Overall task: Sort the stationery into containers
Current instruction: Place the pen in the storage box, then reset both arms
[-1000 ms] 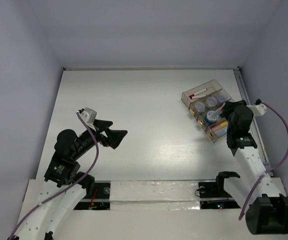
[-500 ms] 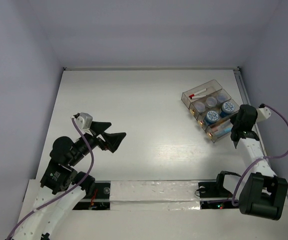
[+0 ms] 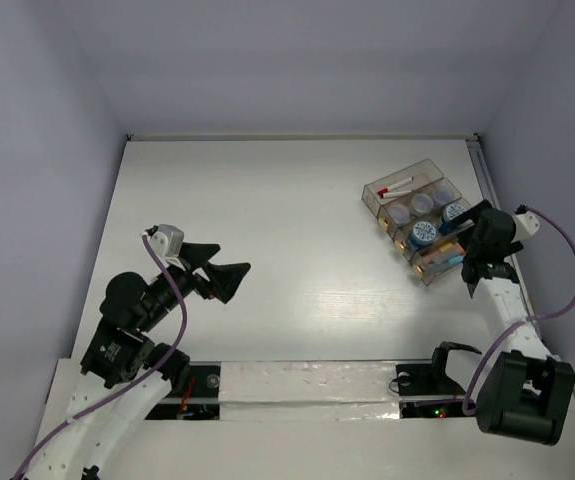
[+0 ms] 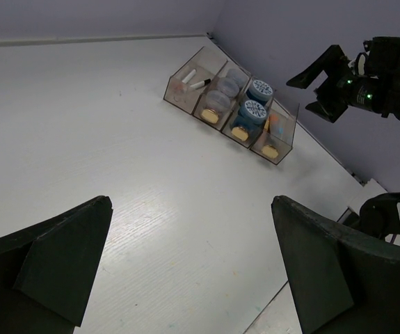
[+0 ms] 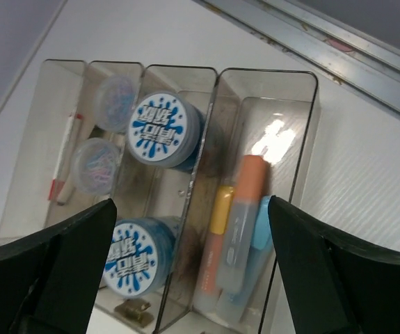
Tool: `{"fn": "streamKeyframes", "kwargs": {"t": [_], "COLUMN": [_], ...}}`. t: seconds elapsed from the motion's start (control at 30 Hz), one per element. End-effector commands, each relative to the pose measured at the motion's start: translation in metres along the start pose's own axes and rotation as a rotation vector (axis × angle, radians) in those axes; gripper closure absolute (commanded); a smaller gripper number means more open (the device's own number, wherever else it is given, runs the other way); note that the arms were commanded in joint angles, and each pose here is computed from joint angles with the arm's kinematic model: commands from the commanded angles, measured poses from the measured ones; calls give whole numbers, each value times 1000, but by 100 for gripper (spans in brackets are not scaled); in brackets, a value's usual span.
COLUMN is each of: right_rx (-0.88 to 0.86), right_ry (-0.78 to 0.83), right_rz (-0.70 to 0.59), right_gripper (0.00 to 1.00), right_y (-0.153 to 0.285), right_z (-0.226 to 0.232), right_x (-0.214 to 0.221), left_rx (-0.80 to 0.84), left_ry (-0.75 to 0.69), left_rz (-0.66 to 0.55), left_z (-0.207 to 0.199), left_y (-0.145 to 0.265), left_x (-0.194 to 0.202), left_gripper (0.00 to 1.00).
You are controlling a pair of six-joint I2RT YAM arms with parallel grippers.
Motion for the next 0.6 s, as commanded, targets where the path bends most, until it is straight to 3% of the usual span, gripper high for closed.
{"fn": "streamKeyframes", "kwargs": {"t": [0.0,0.1,0.13,0.2,0.23,0.4,0.57], "right_rx": [-132,-297,-346,-520,-585,-946,-1151], "right_ry": [-20,-23,-24,-21,-16,14,28], "right_rz": [-51,-56,-55,-47,-51,-153,-378], "right_gripper": [4,7,27,45,1,0,0], "right_y": [22,54,64,100,114,221,326], "right_z": [28,52,59,80,88,115,111], "right_x": [-34,-51,-56,-71,-77,-119,-164], "left_rx": [12,2,-7,1,-9,-10,4], "left_ry": [-1,-2,-3,-27,-39,-32,-61], "left_rz": [-28,-28,-29,-39,-46,-156,-307], "left_z": [-3,-1,1,-1,1,-8,-26], "left_y": [-2,-3,-3,-4,-5,-4,10], "left_x": [-8,-8,-9,-14,-18,-53,-103], "left_gripper": [1,1,1,1,1,1,1]}}
Point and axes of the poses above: each gripper's point midway between its finger pads, its own y axis back along the fingers, its own z axis along the line the jaws close on, x = y × z, the point moved 4 cm from there along y, back along the fingers, and after that the axes turned 1 degree about -y, right-handed, at the moved point
